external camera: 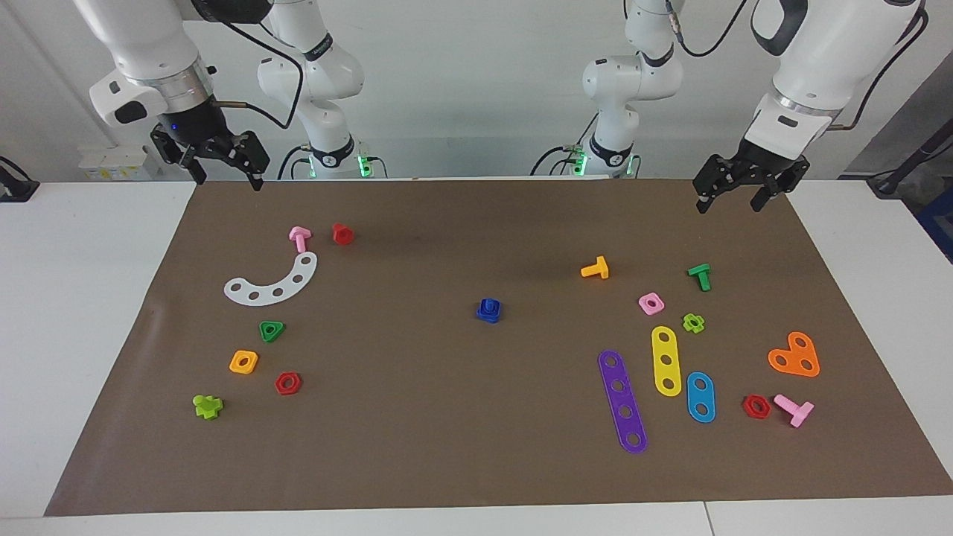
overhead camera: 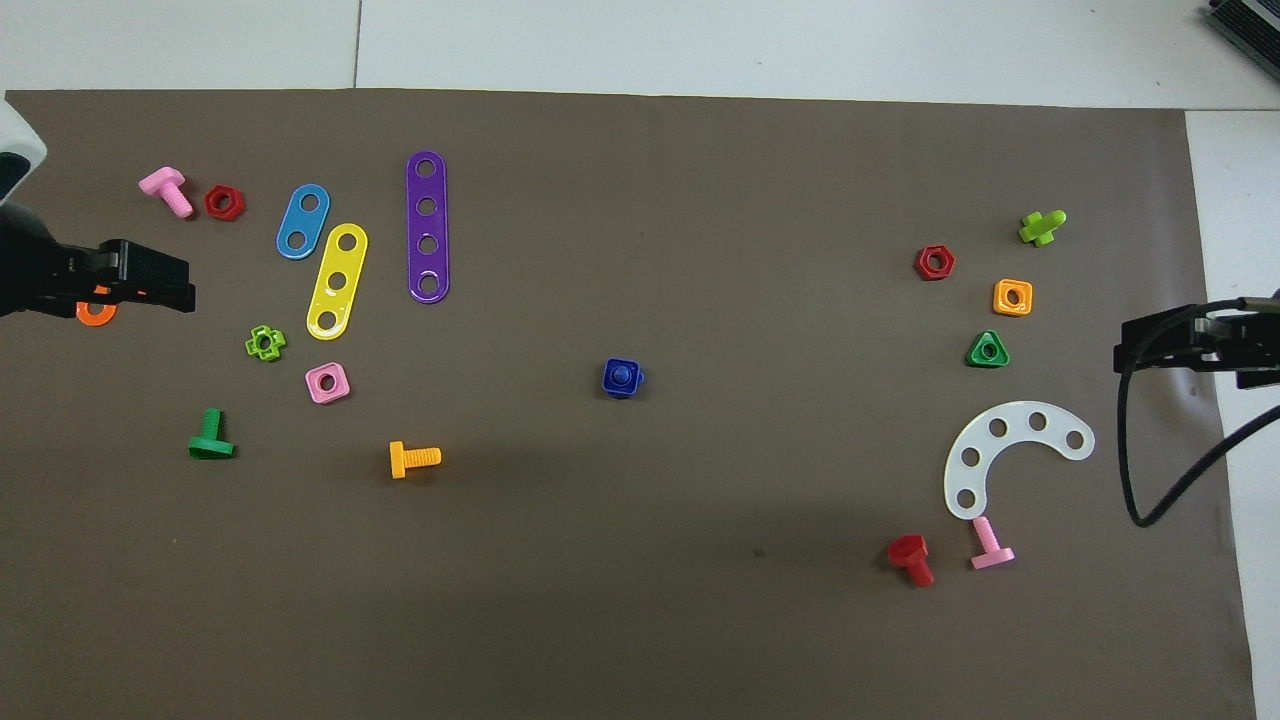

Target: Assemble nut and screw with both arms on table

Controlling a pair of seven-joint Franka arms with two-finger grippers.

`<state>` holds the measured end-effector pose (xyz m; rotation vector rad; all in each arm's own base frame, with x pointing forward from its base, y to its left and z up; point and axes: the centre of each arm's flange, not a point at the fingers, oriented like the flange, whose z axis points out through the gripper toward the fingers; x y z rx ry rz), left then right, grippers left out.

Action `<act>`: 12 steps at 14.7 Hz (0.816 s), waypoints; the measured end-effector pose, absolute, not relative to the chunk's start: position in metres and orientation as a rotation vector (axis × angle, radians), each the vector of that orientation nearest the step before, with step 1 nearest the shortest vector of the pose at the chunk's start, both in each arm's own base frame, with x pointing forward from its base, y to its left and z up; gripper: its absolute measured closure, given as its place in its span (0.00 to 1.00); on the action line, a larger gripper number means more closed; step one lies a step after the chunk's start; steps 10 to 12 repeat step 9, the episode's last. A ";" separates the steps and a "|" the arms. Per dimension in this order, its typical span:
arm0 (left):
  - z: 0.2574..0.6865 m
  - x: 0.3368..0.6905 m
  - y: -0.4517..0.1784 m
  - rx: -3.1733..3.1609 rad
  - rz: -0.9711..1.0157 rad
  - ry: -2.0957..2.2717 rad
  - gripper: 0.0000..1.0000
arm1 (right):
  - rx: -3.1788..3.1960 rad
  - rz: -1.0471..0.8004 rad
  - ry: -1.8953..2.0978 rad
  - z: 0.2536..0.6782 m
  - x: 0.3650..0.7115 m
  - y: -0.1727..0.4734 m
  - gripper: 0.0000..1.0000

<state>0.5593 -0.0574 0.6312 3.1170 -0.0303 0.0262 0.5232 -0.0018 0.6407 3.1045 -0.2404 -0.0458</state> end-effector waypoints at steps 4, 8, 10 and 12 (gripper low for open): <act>0.624 0.551 -0.057 3.121 -0.010 -0.030 0.00 | 3.104 -0.046 -0.240 0.641 0.523 -0.002 0.00; 0.624 0.546 -0.054 3.123 -0.030 -0.021 0.00 | 3.104 -0.046 -0.240 0.641 0.523 -0.002 0.00; 0.623 0.546 -0.052 3.123 -0.031 -0.015 0.00 | 3.104 -0.046 -0.240 0.641 0.523 -0.002 0.00; 0.623 0.546 -0.052 3.123 -0.031 -0.015 0.00 | 3.104 -0.046 -0.240 0.641 0.523 -0.002 0.00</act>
